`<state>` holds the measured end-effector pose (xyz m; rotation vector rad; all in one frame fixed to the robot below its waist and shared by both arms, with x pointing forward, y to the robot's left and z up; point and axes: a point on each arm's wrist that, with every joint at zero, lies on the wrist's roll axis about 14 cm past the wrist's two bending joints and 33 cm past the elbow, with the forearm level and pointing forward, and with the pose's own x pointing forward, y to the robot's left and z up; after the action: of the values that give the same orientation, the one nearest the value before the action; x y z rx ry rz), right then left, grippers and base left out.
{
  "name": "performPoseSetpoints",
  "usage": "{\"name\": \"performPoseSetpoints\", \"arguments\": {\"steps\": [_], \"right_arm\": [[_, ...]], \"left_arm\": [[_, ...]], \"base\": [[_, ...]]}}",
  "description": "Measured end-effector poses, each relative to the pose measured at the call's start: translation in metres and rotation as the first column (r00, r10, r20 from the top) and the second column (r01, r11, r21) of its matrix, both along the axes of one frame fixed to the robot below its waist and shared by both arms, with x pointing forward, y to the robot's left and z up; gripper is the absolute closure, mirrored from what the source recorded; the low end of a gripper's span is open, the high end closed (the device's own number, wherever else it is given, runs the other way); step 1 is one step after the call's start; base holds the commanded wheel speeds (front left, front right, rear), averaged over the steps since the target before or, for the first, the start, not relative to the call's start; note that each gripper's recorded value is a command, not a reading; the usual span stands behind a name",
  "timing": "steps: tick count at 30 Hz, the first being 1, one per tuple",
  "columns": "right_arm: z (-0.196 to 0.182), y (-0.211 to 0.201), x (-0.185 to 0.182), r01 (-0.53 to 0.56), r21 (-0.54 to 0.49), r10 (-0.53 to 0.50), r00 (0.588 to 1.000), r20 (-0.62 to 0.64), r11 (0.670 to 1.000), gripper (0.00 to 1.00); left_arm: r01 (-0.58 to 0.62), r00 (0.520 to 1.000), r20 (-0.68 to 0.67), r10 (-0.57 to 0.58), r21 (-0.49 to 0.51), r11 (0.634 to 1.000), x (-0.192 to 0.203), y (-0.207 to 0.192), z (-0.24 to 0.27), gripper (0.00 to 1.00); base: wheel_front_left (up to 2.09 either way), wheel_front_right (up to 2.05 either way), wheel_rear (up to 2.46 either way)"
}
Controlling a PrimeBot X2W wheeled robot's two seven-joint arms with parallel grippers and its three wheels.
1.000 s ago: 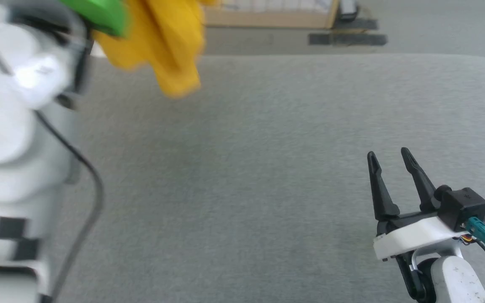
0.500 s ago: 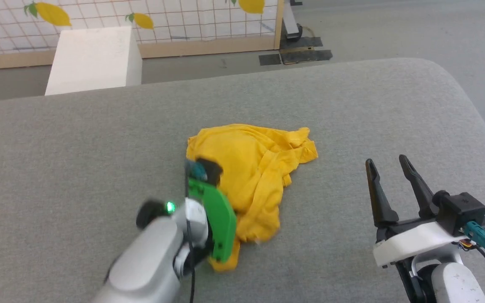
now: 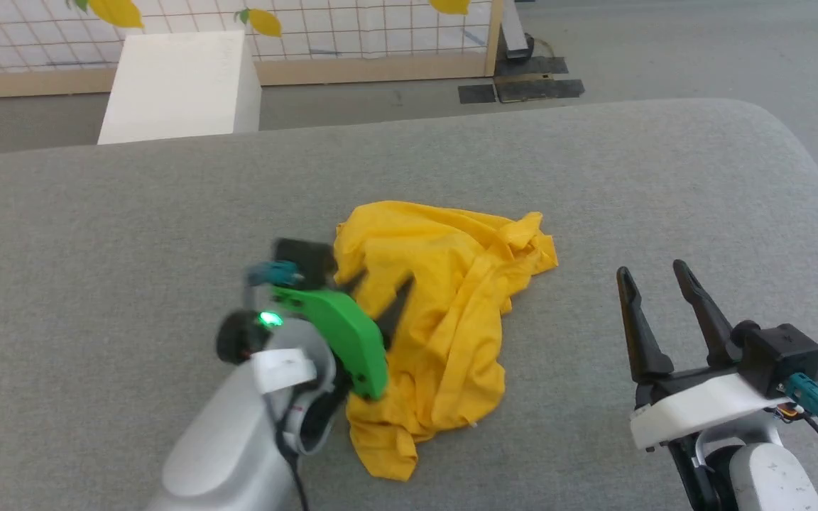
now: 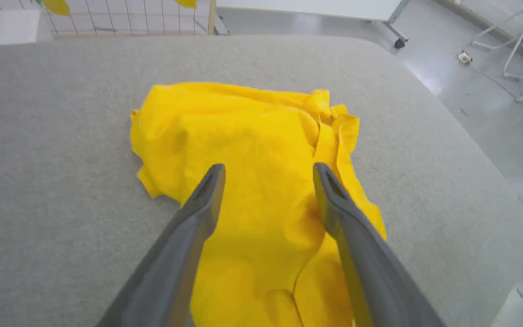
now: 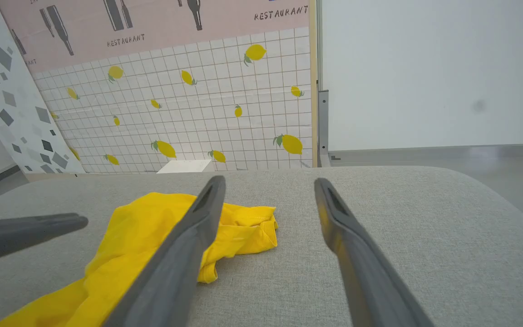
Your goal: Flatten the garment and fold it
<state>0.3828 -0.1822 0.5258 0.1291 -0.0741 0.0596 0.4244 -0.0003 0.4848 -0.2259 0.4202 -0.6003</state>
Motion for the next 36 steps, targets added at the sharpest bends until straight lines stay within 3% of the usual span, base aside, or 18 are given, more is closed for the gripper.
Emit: {"name": "performPoseSetpoints", "arguments": {"steps": [3, 5, 8, 12, 17, 18, 23, 32, 33, 34, 35, 36], "right_arm": [[0.002, 0.003, 0.002, -0.010, 0.003, 0.010, 1.000, 0.006, 1.000, 0.00], [0.003, 0.006, 0.004, -0.017, 0.004, 0.017, 1.000, 0.010, 1.000, 0.00], [0.005, 0.008, 0.006, -0.025, 0.005, 0.025, 1.000, 0.019, 1.000, 0.00], [0.002, 0.011, 0.012, -0.035, 0.003, 0.035, 0.999, -0.008, 0.999, 0.00], [-0.016, 0.004, 0.038, -0.027, -0.009, 0.025, 0.990, -0.139, 1.000, 0.00], [-0.030, 0.008, 0.061, -0.044, -0.020, 0.038, 0.969, -0.246, 0.999, 0.00], [-0.077, 0.015, 0.089, -0.078, -0.039, 0.049, 0.866, -0.498, 0.996, 0.00], [-0.147, 0.047, 0.100, -0.205, -0.066, 0.074, 0.610, -0.789, 0.977, 0.00], [-0.153, 0.048, 0.099, -0.209, -0.062, 0.074, 0.585, -0.808, 0.976, 0.27], [-0.155, 0.049, 0.100, -0.209, -0.058, 0.074, 0.571, -0.817, 0.976, 0.65], [-0.156, 0.050, 0.101, -0.206, -0.050, 0.075, 0.558, -0.827, 0.977, 0.95], [-0.156, 0.051, 0.103, -0.204, -0.037, 0.083, 0.549, -0.832, 0.978, 1.00]], "left_arm": [[-0.134, 0.971, 0.189, 0.148, -0.083, 0.988, 0.019, 0.030, 0.039, 0.00], [-0.235, 0.918, 0.293, 0.268, -0.143, 0.961, 0.026, 0.058, 0.059, 0.00], [-0.353, 0.795, 0.442, 0.416, -0.221, 0.909, 0.024, 0.099, 0.083, 0.00], [-0.440, 0.742, 0.463, 0.486, -0.210, 0.873, 0.013, 0.132, 0.075, 0.00], [-0.511, 0.675, 0.510, 0.533, -0.198, 0.837, 0.002, 0.159, 0.078, 0.00], [-0.548, 0.658, 0.505, 0.559, -0.189, 0.815, -0.002, 0.168, 0.071, 0.00], [-0.595, 0.633, 0.493, 0.596, -0.182, 0.783, -0.006, 0.179, 0.062, 0.00], [-0.655, 0.622, 0.459, 0.634, -0.139, 0.743, -0.011, 0.206, 0.039, 0.00], [-0.662, 0.621, 0.455, 0.638, -0.131, 0.738, -0.012, 0.209, 0.036, 0.00], [-0.668, 0.620, 0.451, 0.642, -0.125, 0.734, -0.013, 0.211, 0.034, 0.00], [-0.671, 0.621, 0.449, 0.642, -0.118, 0.732, -0.015, 0.214, 0.032, 0.00], [-0.677, 0.619, 0.449, 0.644, -0.109, 0.728, -0.016, 0.216, 0.030, 0.00]], "base": [[0.00, 0.00, 0.00], [0.00, 0.00, 0.00], [0.00, 0.00, 0.00], [0.00, 0.00, 0.00], [0.00, 0.00, 0.00], [0.00, 0.00, 0.00], [0.00, 0.00, 0.00], [0.00, 0.00, 0.00], [0.00, 0.00, 0.00], [0.00, 0.00, 0.00], [0.00, 0.00, 0.00], [0.00, 0.00, 0.00]]}}
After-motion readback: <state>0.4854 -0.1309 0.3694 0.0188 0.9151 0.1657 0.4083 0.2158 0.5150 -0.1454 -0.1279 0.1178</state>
